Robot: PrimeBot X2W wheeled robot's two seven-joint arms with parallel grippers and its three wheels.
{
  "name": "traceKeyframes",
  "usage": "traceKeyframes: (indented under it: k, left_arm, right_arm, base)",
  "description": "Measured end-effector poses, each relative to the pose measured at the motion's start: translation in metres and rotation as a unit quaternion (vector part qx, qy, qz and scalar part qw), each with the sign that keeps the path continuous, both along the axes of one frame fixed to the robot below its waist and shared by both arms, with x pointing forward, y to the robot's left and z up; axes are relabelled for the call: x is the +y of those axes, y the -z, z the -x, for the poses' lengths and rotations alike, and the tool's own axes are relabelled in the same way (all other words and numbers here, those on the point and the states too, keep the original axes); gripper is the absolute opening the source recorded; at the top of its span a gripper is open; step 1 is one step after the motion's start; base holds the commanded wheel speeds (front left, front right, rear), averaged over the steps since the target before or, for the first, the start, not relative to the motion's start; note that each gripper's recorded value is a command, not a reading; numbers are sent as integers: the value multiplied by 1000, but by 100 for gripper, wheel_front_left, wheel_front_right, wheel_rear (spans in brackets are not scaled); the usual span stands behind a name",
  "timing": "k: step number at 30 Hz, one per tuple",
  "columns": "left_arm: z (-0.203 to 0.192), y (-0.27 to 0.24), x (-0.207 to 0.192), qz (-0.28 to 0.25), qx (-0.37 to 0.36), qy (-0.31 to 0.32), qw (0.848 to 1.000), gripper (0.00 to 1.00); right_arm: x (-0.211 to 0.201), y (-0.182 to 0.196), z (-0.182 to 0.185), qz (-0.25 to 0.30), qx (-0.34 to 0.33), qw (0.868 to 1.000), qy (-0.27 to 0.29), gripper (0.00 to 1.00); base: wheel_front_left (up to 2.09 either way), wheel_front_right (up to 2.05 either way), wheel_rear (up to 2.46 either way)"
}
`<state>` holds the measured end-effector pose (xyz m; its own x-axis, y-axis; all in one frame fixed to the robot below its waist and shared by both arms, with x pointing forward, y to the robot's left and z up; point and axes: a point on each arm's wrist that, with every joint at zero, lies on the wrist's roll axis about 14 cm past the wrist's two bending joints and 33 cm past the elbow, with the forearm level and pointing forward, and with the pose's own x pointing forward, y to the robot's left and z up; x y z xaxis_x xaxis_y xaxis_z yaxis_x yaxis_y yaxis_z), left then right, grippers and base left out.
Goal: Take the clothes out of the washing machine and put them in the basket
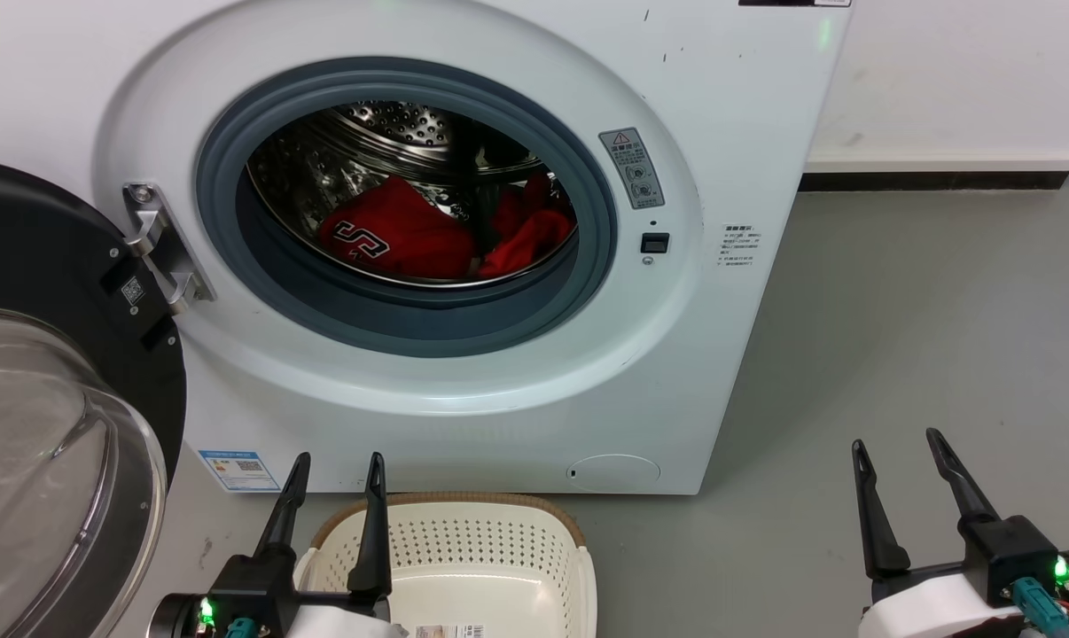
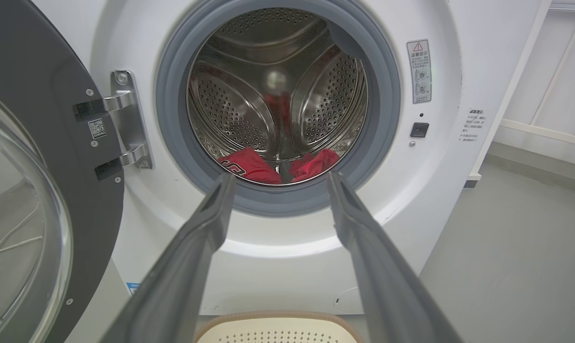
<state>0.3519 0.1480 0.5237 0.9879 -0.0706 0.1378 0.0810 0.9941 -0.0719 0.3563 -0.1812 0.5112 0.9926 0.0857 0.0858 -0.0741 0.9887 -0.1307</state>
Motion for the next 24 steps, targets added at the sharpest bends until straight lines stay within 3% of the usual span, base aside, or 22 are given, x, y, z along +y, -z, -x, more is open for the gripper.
traceKeyframes:
  k: [14,24]
  left_arm:
    - [-11,30,-8,11,47,20,999,100]
    - [-110,60,-9,-44,64,68,995,100]
  right_arm:
    - [-14,2,-4,-15,3,1000,22,100]
    - [-52,23,-41,-40,27,996,79,100]
  base:
    - [0,0,0]
    - [0,0,0]
